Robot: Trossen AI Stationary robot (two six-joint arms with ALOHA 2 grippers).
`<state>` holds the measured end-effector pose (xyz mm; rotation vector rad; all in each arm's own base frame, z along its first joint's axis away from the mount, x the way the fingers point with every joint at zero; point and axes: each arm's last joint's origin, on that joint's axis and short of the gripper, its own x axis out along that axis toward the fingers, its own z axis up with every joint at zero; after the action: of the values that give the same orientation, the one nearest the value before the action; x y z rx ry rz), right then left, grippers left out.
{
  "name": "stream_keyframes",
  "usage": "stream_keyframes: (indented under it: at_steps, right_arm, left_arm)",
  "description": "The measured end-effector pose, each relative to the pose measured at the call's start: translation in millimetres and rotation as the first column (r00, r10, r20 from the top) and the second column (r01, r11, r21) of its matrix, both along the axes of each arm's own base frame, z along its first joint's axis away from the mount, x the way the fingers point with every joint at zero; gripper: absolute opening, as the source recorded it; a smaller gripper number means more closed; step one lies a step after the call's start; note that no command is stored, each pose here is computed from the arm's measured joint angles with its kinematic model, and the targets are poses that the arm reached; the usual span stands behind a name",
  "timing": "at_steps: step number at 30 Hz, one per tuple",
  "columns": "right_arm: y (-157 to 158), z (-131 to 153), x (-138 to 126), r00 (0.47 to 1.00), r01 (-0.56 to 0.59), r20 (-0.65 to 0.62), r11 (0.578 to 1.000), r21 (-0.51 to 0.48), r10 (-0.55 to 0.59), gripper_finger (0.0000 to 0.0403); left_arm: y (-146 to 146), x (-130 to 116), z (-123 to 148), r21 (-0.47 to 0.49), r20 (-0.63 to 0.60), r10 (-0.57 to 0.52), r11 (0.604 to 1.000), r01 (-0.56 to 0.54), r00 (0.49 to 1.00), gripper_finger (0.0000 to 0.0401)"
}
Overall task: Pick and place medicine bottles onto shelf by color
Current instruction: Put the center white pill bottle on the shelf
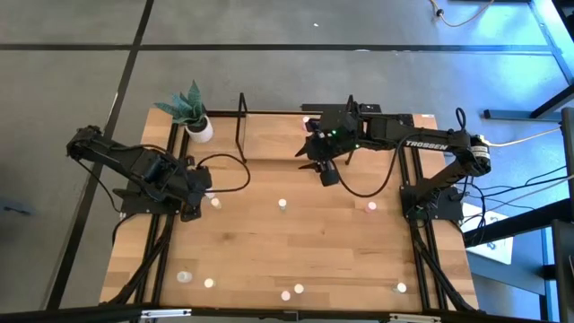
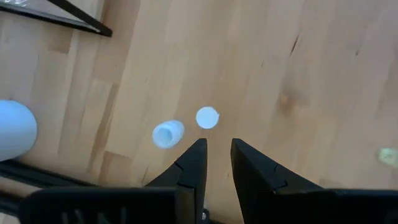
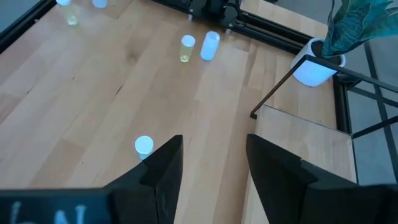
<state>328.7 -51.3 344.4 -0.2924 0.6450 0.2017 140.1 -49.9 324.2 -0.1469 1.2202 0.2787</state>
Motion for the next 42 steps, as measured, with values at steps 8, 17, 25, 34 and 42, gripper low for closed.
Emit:
stream_keyframes:
  at_steps: [8,17,25,34,42]
  right_arm:
    - [0,0,0,1.0,0.0,0.0,1.0,0.0,0.0,0.0179]
    - [0,0,0,1.0,0.0,0.0,1.0,0.0,0.0,0.0179]
    - [0,0,0,1.0,0.0,-0.001,1.0,0.0,0.0,0.0179]
    - [0,0,0,1.0,0.001,-0.001,1.0,0.0,-0.001,0.0179]
    - [0,0,0,1.0,0.001,-0.001,1.0,0.0,-0.001,0.0179]
  left_arm:
    - [0,0,0,0.001,-0.004,0.005,1.0,-0.005,1.0,0.0066]
    - [0,0,0,-0.009,0.001,0.036,0.999,-0.036,0.999,0.0066]
    - [0,0,0,-0.026,0.006,0.08,0.996,-0.08,0.997,0.0067]
    - [-2,3,-12,-0.048,-0.023,0.057,0.997,-0.058,0.998,0.013]
    - [-2,4,-12,-0.038,-0.003,0.051,0.998,-0.051,0.999,0.0249]
